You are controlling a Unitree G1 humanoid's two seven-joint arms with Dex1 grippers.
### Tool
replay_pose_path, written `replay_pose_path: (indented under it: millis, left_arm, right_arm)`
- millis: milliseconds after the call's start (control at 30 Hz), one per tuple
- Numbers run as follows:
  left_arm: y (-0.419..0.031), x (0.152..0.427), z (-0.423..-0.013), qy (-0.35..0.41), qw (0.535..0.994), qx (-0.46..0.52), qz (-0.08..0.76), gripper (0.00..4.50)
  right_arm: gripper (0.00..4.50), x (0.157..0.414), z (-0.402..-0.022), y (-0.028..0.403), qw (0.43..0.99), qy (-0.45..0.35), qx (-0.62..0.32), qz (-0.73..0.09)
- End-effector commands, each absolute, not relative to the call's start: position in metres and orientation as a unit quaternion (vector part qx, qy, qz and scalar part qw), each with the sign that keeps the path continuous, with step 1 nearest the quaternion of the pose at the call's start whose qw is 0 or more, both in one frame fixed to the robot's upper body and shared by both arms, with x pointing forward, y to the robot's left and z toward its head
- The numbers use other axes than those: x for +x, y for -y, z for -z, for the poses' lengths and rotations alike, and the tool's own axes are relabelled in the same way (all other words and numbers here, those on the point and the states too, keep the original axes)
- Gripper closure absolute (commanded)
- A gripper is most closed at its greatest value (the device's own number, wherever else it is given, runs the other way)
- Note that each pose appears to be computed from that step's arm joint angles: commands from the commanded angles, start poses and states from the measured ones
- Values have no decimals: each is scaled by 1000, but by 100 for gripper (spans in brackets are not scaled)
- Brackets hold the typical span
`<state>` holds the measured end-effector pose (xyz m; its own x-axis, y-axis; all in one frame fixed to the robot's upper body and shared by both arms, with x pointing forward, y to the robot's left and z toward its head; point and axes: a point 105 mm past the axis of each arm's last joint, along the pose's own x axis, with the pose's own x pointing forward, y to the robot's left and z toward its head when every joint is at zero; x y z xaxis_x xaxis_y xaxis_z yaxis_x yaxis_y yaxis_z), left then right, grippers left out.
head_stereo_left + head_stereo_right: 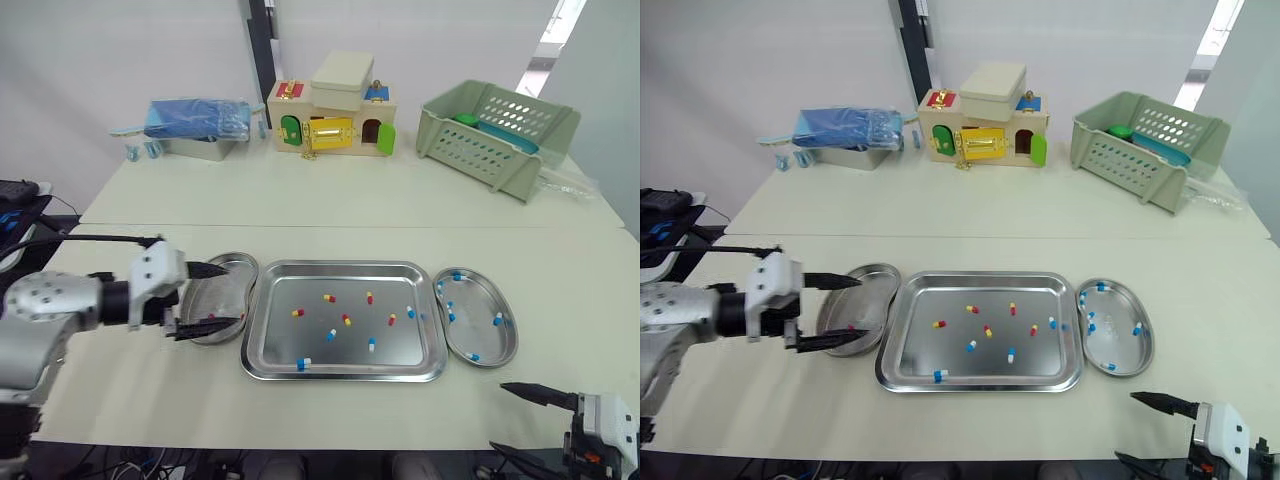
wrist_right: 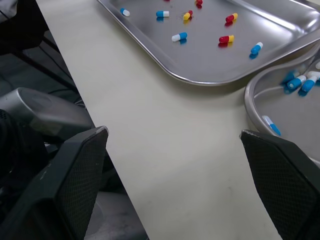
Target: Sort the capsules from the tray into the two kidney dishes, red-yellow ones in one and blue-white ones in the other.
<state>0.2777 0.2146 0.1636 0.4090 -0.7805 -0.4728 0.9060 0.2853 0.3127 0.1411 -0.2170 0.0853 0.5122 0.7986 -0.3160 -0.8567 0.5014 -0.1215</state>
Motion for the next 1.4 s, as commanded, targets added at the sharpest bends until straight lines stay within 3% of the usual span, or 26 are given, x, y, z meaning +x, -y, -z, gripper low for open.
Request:
replay_pose_path:
  millis: [33,167,267,433,667,1067,1400]
  left_arm:
    - [-193,282,-155,-149,766,276,561,0]
    - [-179,285,-150,-166,757,265,574,0]
    - [-173,281,-139,-193,746,264,579,56]
    - [-166,289,-125,-192,745,299,564,217]
    - [-162,309,-117,-183,762,322,531,217]
    - [-150,318,-104,-195,763,312,532,217]
    - [-146,315,-95,-204,753,313,541,448]
  right_arm:
    - [4,145,-91,206,862,-93,-138,-479]
    - [4,143,-90,200,860,-96,-133,-482]
    - [0,144,-89,202,864,-97,-136,-476]
    - [0,146,-87,201,865,-97,-137,-474]
    - [0,147,-88,200,866,-97,-137,-471]
    - [0,148,-86,198,872,-96,-135,-462]
    - [0,149,-86,198,875,-98,-131,-455]
